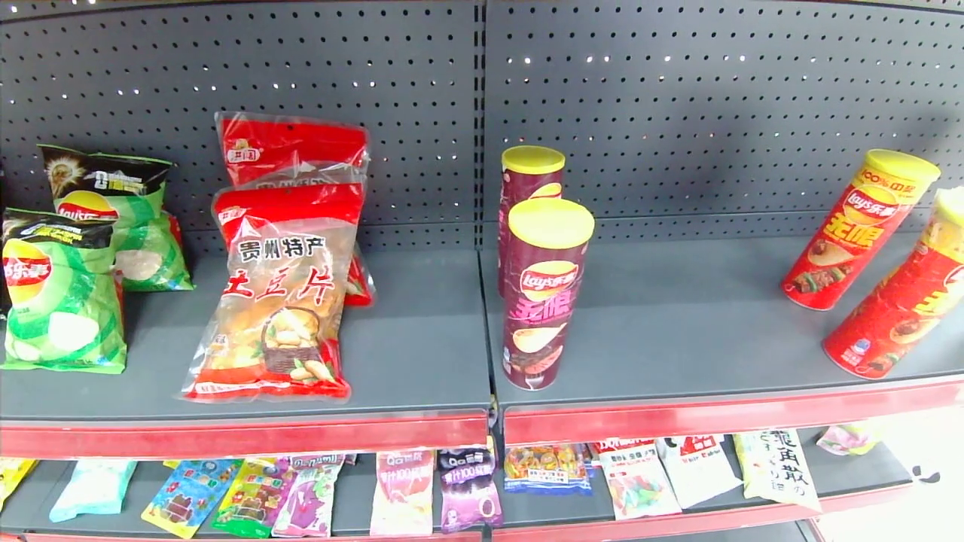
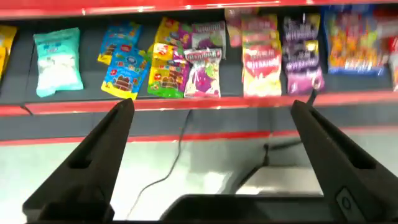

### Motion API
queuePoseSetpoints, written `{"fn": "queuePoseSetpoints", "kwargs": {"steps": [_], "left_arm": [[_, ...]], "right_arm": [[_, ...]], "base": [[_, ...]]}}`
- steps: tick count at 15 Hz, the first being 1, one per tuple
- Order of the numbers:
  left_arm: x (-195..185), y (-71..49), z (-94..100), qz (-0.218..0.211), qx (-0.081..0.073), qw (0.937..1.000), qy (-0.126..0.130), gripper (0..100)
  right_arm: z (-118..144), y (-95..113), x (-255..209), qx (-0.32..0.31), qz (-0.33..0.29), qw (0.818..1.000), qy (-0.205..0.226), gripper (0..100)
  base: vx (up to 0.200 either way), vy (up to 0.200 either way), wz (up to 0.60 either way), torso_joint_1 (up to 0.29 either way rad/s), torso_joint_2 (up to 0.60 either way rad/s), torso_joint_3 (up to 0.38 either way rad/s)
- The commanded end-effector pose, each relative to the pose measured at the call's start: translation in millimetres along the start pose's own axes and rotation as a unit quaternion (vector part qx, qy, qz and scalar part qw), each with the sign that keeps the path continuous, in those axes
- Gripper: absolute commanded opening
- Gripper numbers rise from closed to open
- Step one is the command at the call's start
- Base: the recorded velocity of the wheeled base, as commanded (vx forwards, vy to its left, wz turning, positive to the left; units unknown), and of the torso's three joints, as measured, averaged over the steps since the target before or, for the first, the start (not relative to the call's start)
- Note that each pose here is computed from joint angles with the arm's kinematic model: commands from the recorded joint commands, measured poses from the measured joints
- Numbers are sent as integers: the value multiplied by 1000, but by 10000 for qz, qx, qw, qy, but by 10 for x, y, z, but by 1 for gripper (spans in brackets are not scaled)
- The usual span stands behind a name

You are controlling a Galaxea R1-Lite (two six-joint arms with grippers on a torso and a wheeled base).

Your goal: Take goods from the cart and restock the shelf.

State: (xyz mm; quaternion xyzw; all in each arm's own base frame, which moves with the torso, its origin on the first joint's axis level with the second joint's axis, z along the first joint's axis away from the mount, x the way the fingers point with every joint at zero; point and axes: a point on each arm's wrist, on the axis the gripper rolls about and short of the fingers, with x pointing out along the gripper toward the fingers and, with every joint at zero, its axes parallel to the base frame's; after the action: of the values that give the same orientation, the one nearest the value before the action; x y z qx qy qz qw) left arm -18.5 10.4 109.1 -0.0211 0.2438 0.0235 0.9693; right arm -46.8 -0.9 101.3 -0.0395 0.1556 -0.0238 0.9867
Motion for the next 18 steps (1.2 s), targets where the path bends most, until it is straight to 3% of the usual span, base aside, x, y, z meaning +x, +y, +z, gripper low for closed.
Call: {"fn": "queuePoseSetpoints", "kwargs": {"steps": [1, 2, 3, 4, 5, 6, 7, 9, 11, 14, 16, 18], "left_arm": [[-101, 31, -141, 187, -425, 9978, -481, 100], [-142, 44, -191, 94, -501, 9953, -820, 100], [-107, 38, -203, 54, -619, 9930, -1003, 100], [-9, 13, -198, -119, -702, 9878, -1382, 100], [77, -23, -196, -571, -652, 9800, -1789, 100], [141, -60, -217, -1158, -423, 9707, -2062, 100], [150, -72, -220, -1356, -255, 9671, -2139, 100], [153, -67, -228, -1246, -210, 9697, -2091, 100], [164, -34, -232, -514, -366, 9748, -2141, 100], [164, -17, -230, -150, -450, 9747, -2183, 100], [205, -34, -194, 297, -509, 9815, -1820, 100], [218, -49, -186, 1014, -699, 9777, -1701, 100]], "right_arm": [[-83, 1, -29, 4, 4, 9994, -335, 100], [-88, 3, -27, 25, 29, 9995, -321, 100], [-96, 3, -14, 233, 5, 9992, -319, 100], [-98, 2, 4, 475, -27, 9982, -371, 100], [-94, 5, 52, 517, -15, 9970, -570, 100], [-92, 12, 115, 511, 53, 9950, -855, 100], [-93, 23, 149, 485, 223, 9933, -1020, 100], [-105, 33, 191, 333, 370, 9916, -1190, 100], [-97, 32, 215, 327, 313, 9893, -1387, 100], [-102, 33, 221, 274, 305, 9894, -1396, 100], [-104, 34, 223, 339, 338, 9891, -1395, 100], [-105, 47, 223, 339, 609, 9877, -1403, 100]], "base": [[0, 0, 0, 0, 0, 0], [0, 0, 0, 0, 0, 0], [0, 0, 0, 0, 0, 0], [0, 0, 0, 0, 0, 0], [0, 0, 0, 0, 0, 0], [0, 0, 0, 0, 0, 0], [0, 0, 0, 0, 0, 0], [0, 0, 0, 0, 0, 0], [0, 0, 0, 0, 0, 0], [0, 0, 0, 0, 0, 0], [0, 0, 0, 0, 0, 0], [0, 0, 0, 0, 0, 0]]}}
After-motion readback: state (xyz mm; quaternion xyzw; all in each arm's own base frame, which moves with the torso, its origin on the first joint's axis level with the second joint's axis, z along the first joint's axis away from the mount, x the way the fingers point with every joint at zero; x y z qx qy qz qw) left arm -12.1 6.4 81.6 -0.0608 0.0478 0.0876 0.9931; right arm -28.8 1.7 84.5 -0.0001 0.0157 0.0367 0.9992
